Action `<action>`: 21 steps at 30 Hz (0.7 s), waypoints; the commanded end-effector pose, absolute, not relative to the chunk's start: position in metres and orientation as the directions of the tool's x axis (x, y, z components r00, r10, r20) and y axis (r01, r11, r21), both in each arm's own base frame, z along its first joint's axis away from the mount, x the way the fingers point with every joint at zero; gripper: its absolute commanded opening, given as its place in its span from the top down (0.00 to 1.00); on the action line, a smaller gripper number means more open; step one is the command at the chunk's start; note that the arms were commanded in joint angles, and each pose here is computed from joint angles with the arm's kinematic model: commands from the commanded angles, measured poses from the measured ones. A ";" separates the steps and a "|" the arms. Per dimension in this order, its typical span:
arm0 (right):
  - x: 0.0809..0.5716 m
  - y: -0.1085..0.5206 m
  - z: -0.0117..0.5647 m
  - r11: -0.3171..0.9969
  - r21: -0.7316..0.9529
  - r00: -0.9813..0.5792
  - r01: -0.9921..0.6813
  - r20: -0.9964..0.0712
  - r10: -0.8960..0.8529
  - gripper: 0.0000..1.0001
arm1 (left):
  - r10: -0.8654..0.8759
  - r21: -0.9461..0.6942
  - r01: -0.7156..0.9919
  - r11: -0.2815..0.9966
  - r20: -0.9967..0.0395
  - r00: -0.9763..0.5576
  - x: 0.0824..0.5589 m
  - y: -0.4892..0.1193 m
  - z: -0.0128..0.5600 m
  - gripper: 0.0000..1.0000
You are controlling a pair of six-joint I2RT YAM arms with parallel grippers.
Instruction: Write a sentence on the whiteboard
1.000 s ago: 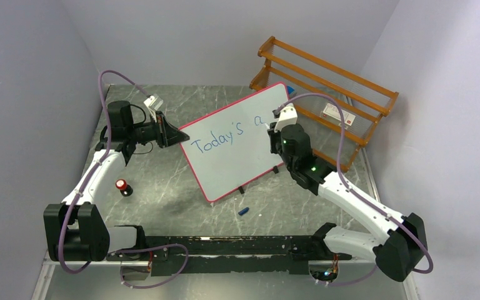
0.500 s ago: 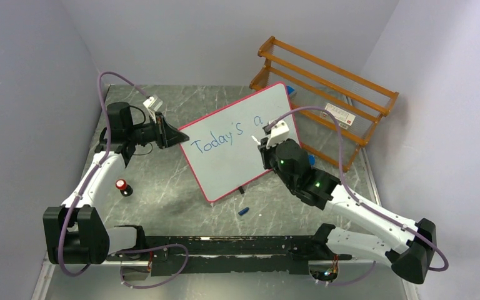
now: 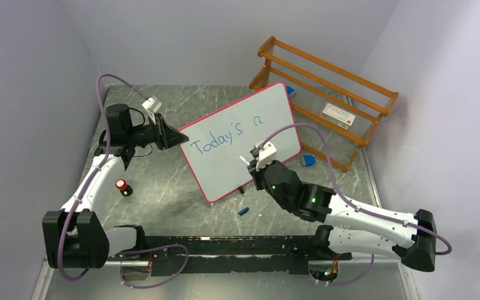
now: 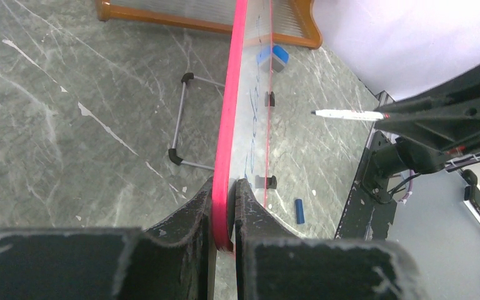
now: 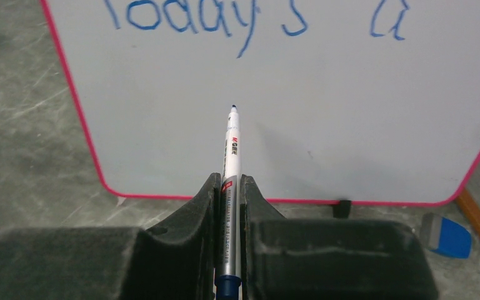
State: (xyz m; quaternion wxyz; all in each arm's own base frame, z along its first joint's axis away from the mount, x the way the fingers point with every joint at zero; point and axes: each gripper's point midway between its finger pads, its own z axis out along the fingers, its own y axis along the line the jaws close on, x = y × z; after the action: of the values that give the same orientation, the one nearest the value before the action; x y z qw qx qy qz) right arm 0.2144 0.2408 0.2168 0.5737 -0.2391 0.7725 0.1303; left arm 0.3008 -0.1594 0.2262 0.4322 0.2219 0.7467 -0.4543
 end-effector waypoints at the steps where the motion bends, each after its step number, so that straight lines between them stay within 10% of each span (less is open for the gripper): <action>1: 0.203 0.249 0.218 0.854 -0.058 -0.216 -0.516 -0.957 -0.195 1.00 | -0.041 -0.452 0.686 0.570 -0.849 -0.526 0.309 -0.149 0.205 0.95; 21: 0.196 0.301 0.204 0.861 -0.163 -0.140 -0.482 -0.956 -0.259 1.00 | -0.041 -0.451 0.682 0.575 -0.849 -0.527 0.308 -0.148 0.206 0.95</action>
State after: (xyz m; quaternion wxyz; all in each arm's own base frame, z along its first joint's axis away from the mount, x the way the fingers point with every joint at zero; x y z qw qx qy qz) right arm 0.1873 0.2930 0.1831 0.5788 -0.2798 0.7602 0.0943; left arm 0.3006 -0.1585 0.2261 0.4344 0.2162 0.7488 -0.4516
